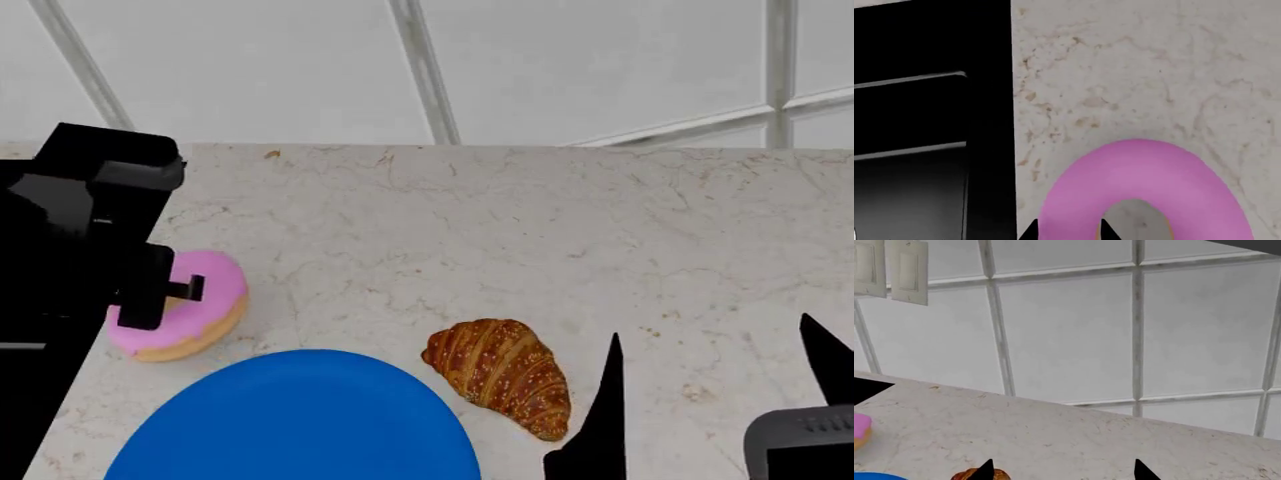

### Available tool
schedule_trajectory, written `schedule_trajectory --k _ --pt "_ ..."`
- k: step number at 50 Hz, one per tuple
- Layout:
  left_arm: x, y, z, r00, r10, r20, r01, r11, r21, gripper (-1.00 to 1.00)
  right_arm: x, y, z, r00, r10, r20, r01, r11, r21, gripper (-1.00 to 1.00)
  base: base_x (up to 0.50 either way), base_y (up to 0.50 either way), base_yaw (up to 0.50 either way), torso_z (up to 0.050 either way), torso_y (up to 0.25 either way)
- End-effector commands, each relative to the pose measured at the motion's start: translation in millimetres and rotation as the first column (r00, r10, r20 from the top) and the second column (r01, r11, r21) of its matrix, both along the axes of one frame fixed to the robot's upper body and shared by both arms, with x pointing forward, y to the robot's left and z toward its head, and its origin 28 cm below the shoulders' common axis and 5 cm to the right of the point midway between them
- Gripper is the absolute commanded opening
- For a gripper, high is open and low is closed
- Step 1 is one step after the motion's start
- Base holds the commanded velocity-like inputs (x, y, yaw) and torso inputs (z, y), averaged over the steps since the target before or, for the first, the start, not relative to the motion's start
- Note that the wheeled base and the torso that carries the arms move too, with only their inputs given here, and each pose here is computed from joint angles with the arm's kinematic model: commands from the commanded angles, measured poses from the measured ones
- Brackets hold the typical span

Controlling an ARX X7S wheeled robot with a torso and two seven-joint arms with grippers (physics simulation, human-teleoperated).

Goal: Place the pastries on the plates.

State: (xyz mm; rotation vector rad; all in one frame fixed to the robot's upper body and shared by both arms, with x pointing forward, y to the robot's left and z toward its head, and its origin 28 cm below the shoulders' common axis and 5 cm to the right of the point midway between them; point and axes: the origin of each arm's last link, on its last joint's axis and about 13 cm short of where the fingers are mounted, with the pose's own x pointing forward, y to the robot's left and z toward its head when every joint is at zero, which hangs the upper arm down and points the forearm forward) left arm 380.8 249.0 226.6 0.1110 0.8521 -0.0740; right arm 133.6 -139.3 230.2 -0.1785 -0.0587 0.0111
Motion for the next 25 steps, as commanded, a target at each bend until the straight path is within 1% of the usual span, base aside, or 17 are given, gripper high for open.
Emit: schedule_trajectory --k 1,2,3,5,6,7,10,12,13,14,16,19,22,25 --pt "-40 6.5 68 0.975 -0.062 0.214 0.063 0.998 -0.001 -1.0 3 2.0 0 1.0 0.002 0.005 -0.002 1.0 0.006 1.0 0.0 0.0 0.0 0.0 0.0" --pt "-51 6.4 81 0.963 -0.084 0.258 0.084 0.996 0.01 -1.0 4 2.5 0 1.0 0.003 0.008 -0.003 1.0 0.007 1.0 0.0 0.0 0.0 0.0 0.0" --pt "-55 6.5 85 0.959 -0.086 0.27 0.086 0.996 0.011 -1.0 5 2.7 0 1.0 0.003 0.009 -0.003 1.0 0.008 1.0 0.0 0.0 0.0 0.0 0.0" --pt "-73 5.9 101 0.938 -0.12 0.325 0.115 0.993 0.036 -1.0 9 4.3 -2 1.0 0.007 0.015 -0.007 1.0 0.011 1.0 0.0 0.0 0.0 0.0 0.0" --pt "-80 5.1 104 0.929 -0.143 0.341 0.135 0.99 0.049 -1.0 11 5.0 -2 1.0 0.01 0.016 -0.01 1.0 0.012 1.0 0.0 0.0 0.0 0.0 0.0" --pt "-82 5.1 107 0.927 -0.141 0.346 0.134 0.99 0.045 -1.0 13 5.4 -3 1.0 0.011 0.019 -0.011 1.0 0.012 1.0 0.0 0.0 0.0 0.0 0.0" --pt "-94 2.1 115 0.913 -0.175 0.368 0.164 0.985 0.06 -1.0 19 7.0 -3 0.999 0.02 0.029 -0.02 1.0 0.014 1.0 0.0 0.0 0.0 0.0 0.0" --pt "-101 -2.5 111 0.907 -0.224 0.357 0.206 0.974 0.09 -1.0 21 6.3 -4 0.999 0.017 0.033 -0.018 1.0 0.015 1.0 0.0 0.0 0.0 0.0 0.0" --pt "-107 -6.8 106 0.901 -0.265 0.344 0.242 0.964 0.108 -1.0 23 5.6 -5 0.999 0.014 0.035 -0.014 1.0 0.016 1.0 0.0 0.0 0.0 0.0 0.0" --pt "-110 -8.6 104 0.899 -0.275 0.34 0.251 0.961 0.114 -1.0 24 5.2 -5 0.999 0.012 0.036 -0.013 1.0 0.016 1.0 0.0 0.0 0.0 0.0 0.0" --pt "-122 -17.2 96 0.882 -0.338 0.328 0.308 0.941 0.14 -1.0 28 4.7 -7 0.999 0.009 0.041 -0.009 1.0 0.016 1.0 0.0 0.0 0.0 0.0 0.0" --pt "-138 -27.3 88 0.856 -0.408 0.317 0.375 0.913 0.163 -1.0 34 4.9 -9 0.999 0.011 0.046 -0.012 1.0 0.016 1.0 0.0 0.0 0.0 0.0 0.0" --pt "-147 -33.9 83 0.841 -0.447 0.306 0.412 0.894 0.174 -1.0 38 5.1 -11 0.999 0.01 0.049 -0.011 1.0 0.017 1.0 0.0 0.0 0.0 0.0 0.0" --pt "-157 -40.3 78 0.82 -0.496 0.286 0.46 0.868 0.188 -1.0 41 5.2 -12 0.999 0.006 0.052 -0.007 1.0 0.015 1.0 0.0 0.0 0.0 0.0 0.0"
